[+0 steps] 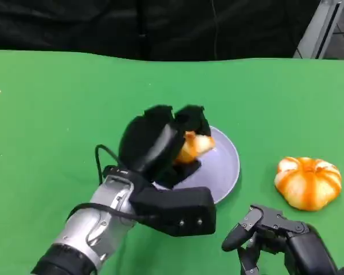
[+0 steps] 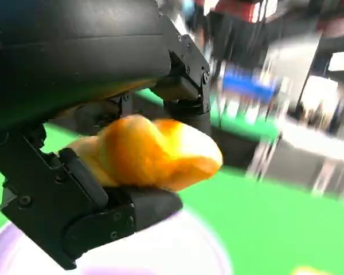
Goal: Grasp the bread from the table and place it into the plate.
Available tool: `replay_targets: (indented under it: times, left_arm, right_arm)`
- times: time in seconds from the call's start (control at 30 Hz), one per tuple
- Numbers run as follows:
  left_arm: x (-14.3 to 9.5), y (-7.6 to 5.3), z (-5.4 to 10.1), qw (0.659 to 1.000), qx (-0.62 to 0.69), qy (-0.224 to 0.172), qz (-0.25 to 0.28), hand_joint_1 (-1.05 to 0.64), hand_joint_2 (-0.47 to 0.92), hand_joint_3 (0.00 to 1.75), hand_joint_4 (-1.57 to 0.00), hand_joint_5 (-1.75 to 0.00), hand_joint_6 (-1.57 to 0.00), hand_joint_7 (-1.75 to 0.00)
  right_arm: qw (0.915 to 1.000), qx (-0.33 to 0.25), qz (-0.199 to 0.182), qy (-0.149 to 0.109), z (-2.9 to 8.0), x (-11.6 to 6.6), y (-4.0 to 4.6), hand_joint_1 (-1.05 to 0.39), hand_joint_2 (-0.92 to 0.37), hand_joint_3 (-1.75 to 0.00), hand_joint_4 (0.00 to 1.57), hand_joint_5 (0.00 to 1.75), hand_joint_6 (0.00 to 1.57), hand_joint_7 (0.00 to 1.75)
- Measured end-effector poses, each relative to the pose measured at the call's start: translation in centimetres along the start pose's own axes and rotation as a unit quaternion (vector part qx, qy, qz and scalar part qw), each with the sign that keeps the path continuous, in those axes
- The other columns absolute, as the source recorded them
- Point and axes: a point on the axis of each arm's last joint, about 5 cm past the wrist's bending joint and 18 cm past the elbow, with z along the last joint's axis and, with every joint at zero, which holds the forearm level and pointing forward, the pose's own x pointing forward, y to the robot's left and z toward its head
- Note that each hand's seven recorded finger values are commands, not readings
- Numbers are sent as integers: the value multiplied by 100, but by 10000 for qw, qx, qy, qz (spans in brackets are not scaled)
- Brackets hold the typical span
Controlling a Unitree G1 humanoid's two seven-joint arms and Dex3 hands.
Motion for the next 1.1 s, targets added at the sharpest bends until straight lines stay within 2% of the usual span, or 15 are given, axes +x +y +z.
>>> replay_targets:
  times: [0.03,0.1,0.17,0.2,0.3,0.47,0.7,0.87,0.93,1.03,1.1]
  left_arm:
    - [2,0,4,9999,18,33,-145,-41,84,34,-24,-86,-39,-35]
    - [20,31,25,9986,112,135,-491,-64,90,35,-5,-35,-15,-18]
    - [32,58,38,9948,237,305,-942,-77,92,42,-1,-12,-5,-10]
    - [33,62,43,9919,294,389,-1169,-81,92,45,0,-6,-3,-8]
    - [26,74,37,9832,439,563,-1682,-91,92,53,0,-1,0,-1]
    - [5,93,4,9677,556,808,-2321,-96,92,59,0,0,0,0]
    - [-77,222,-60,9623,495,777,-2557,-96,92,61,0,0,0,0]
    - [-320,367,-134,9797,-97,536,-1927,-82,92,51,-3,-2,-8,-4]
    - [-433,400,-173,9865,-438,534,-1487,-69,92,40,-12,-8,-15,-7]
    - [-643,383,-228,9900,-995,600,-802,-61,92,33,-17,-11,-18,-8]
    - [-734,349,-248,9887,-1167,683,-642,-61,92,33,-17,-12,-19,-8]
  right_arm:
    - [10000,-5,-5,-6,2,0,0,2,-45,-124,73,168,74,133]
    - [10000,-7,-10,-6,9,2,-2,3,-45,-125,73,168,74,133]
    - [10000,-4,-14,6,16,2,-3,3,-44,-125,73,168,74,134]
    - [10000,-1,-15,8,18,2,-3,3,-44,-126,73,168,74,134]
    - [10000,4,-19,7,21,0,-4,4,-44,-126,73,168,74,134]
    - [10000,1,-18,7,21,-1,-5,3,-44,-125,74,168,74,133]
    - [10000,3,-20,6,23,3,-7,3,-45,-124,74,167,74,132]
    - [10000,28,-25,28,24,9,-4,3,-44,-125,74,167,74,133]
    - [10000,35,-28,36,24,12,-2,3,-44,-126,74,167,74,134]
    - [10000,36,-17,41,20,13,1,3,-44,-126,73,168,74,135]
    - [10000,36,-13,50,16,12,2,3,-44,-126,73,168,74,135]
